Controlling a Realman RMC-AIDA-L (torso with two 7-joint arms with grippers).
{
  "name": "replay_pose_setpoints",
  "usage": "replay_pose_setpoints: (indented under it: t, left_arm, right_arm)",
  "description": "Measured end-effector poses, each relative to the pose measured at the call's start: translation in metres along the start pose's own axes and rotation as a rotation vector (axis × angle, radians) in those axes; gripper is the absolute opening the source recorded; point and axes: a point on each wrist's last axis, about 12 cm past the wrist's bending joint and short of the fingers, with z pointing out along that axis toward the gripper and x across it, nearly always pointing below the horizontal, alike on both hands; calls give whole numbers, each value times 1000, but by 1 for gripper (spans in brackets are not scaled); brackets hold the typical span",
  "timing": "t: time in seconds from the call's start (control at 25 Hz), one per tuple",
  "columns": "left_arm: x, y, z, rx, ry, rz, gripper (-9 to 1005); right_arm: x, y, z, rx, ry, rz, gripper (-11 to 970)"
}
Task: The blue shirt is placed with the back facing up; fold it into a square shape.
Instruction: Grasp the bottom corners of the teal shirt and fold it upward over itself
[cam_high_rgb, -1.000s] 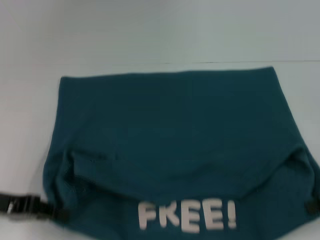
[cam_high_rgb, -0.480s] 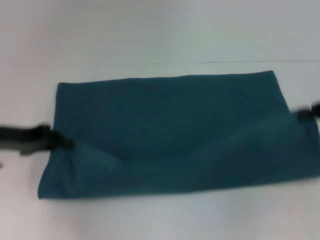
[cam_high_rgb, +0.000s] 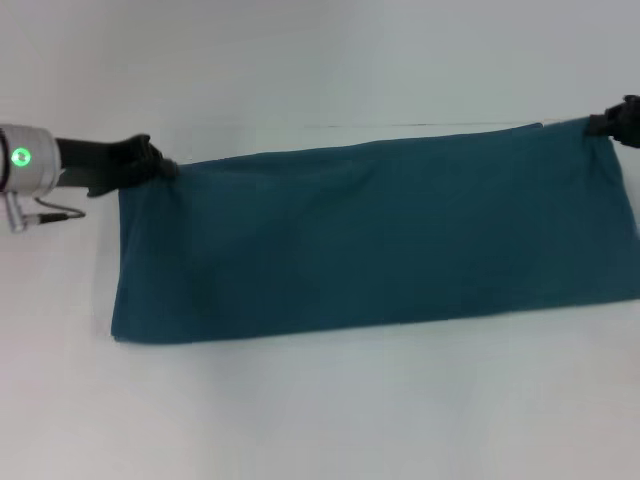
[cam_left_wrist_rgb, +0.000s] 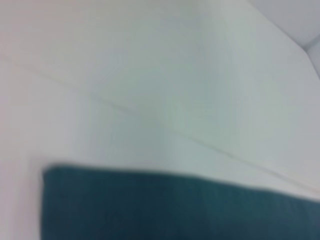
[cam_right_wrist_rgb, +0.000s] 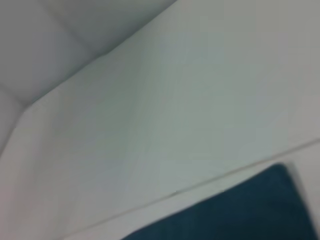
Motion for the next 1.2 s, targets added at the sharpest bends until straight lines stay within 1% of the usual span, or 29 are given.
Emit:
replay_pose_setpoints:
  t: [0.12,0.2,0.44,0.72,1.04,1.2]
  left_arm:
    - [-1,1,11,-61,-59,9,29]
    - [0,2,15,-86,-69,18,29]
    - [0,6,18,-120,-98,16,28]
    - [-4,5,18,-131,-120,20,28]
    - [-6,3,18,-134,-141,3,29]
    - [-6,3,19,-136,-143,4,29]
  right_arm:
    - [1,8,18,58,-31,-46,37]
    - [2,14,28,89,-41,-81,37]
    - [-2,34,46,117,-56,-154,38]
    - [-4,41,53,131,-60,-175,39]
    - [-8,55,58,115,-48,-222,37]
    - [-9,58,60,114,-48,-232,37]
